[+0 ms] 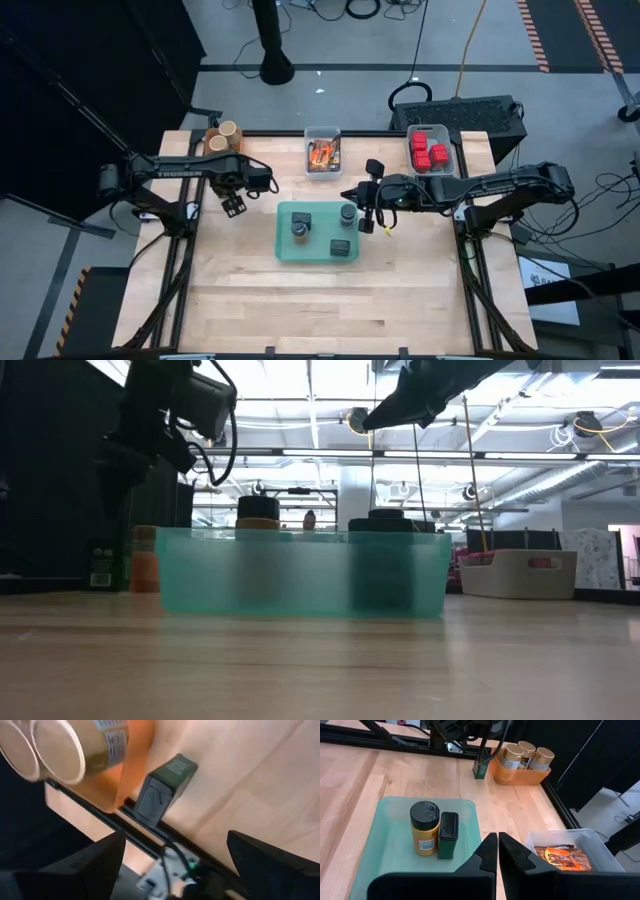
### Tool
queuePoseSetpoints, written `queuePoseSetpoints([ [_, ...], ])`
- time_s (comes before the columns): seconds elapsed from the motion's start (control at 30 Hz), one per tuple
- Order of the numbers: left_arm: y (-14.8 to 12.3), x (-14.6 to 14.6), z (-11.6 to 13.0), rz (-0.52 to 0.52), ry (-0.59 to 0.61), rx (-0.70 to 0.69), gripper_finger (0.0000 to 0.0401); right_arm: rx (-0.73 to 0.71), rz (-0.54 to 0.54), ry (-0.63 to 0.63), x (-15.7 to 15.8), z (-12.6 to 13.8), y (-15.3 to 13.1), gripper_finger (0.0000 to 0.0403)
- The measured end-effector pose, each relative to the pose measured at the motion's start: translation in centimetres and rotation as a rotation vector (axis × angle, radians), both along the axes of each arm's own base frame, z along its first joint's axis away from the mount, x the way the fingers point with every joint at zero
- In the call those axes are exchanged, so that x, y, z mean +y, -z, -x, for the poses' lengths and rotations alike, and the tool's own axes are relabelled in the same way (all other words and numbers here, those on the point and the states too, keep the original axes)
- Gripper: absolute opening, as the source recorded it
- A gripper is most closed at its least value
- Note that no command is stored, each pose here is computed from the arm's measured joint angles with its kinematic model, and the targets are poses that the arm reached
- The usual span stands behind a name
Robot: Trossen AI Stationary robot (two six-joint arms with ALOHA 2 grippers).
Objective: Sort spices by type
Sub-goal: Put the black spice can into the green bin
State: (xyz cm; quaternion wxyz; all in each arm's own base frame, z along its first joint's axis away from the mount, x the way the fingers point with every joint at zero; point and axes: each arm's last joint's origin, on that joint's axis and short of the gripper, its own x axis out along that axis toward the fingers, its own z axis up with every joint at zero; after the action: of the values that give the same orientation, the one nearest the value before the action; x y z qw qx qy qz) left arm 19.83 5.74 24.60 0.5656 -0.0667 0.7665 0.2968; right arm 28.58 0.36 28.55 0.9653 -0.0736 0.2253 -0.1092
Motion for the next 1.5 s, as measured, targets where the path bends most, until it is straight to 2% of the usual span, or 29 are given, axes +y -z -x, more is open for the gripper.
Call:
queuePoseSetpoints([
  [0.17, 0.0, -0.1, -0.1, 0.06, 0.23, 0.015, 0.0349, 0.013, 0.005, -0.002, 0.0, 0.1, 0.1, 0.0],
  [0.27, 0.6, 0.0, 0.1, 0.078, 0.297, 0.004, 0.0349, 0.038, 0.006, -0.002, 0.0, 0.2, 0.3, 0.0],
  [0.43, 2.6, 0.2, 1.0, 0.13, 0.274, 0.044, 0.0349, 0.068, 0.008, 0.001, 0.0, 0.3, 0.6, 0.0],
  [0.57, 3.9, 0.3, 1.8, 0.148, 0.333, 0.052, 0.0349, 0.074, 0.008, 0.001, 0.0, 0.3, 0.6, 0.0],
  [0.67, 4.4, 0.2, 2.0, 0.122, 0.37, 0.038, 0.0349, 0.081, 0.009, 0.001, 0.0, 0.4, 0.7, 0.0],
  [1.0, 2.2, 0.2, 3.6, 0.0, 0.417, -0.041, 0.0349, 0.091, 0.014, 0.0, 0.0, 0.4, 0.8, 0.0],
  [1.17, 1.6, 0.7, 3.7, -0.062, 0.39, -0.141, 0.0349, 0.091, 0.015, -0.002, 0.0, 0.4, 0.7, 0.0],
  [1.5, 2.1, 1.9, 3.7, -0.038, 0.358, -0.099, 0.0349, 0.091, 0.015, -0.002, 0.0, 0.4, 0.7, 0.0],
])
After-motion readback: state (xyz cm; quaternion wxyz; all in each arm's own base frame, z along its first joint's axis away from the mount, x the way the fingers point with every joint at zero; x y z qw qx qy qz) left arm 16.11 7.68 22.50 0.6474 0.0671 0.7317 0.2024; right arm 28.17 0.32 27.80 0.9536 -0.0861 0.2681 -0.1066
